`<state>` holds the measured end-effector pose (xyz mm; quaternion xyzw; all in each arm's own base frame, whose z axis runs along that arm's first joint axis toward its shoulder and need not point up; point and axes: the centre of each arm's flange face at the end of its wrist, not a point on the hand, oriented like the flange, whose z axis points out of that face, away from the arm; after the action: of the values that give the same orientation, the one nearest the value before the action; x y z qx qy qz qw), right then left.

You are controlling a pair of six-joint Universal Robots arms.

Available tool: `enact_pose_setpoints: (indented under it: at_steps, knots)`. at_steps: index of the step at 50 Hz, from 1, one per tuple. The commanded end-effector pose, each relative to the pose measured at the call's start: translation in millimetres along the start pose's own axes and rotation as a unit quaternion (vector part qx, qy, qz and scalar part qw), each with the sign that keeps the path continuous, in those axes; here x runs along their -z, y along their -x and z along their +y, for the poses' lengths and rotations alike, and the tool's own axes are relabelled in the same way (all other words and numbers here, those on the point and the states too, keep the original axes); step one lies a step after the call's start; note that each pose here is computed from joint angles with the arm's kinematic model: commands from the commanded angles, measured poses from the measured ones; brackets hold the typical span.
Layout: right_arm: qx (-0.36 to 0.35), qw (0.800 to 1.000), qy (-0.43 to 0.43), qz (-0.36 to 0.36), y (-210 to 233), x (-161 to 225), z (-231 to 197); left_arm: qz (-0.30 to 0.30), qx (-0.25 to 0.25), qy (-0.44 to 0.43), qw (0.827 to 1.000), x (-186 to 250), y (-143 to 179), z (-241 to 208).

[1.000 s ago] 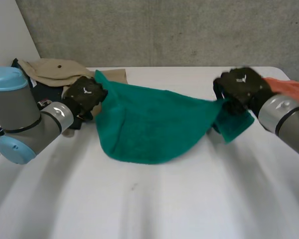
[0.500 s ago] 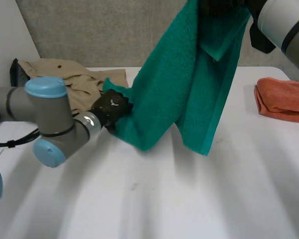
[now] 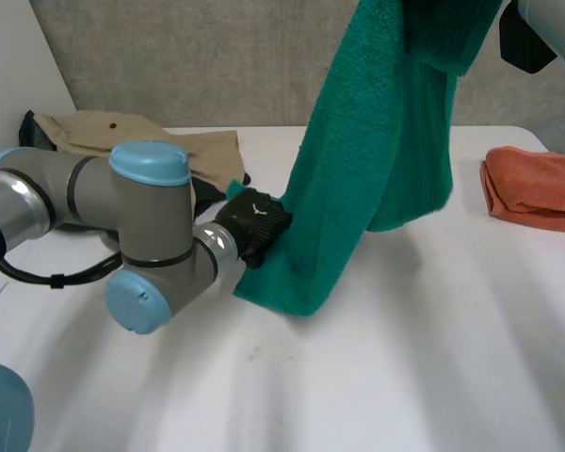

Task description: Fold the laundry.

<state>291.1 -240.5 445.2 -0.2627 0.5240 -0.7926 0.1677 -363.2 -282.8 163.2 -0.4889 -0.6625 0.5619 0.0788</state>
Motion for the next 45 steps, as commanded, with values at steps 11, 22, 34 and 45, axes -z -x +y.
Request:
enact_pose_setpoints:
  at_steps: [11, 22, 34, 45]
  knots:
    - [0.040, 0.994, 0.101, 0.030, -52, 12, 52, -0.085, 0.069, 0.009, 0.994, 90, 76, -43]
    - [0.062, 0.985, 0.162, -0.015, -45, 24, 85, -0.063, 0.096, -0.014, 0.993, 127, 84, -45]
    - [0.010, 0.998, 0.055, -0.018, -6, 21, 14, 0.016, 0.154, -0.026, 0.988, 64, 2, -18]
    - [-0.001, 1.000, 0.004, -0.017, 11, 23, -23, 0.027, 0.139, -0.039, 0.989, 31, -59, -29]
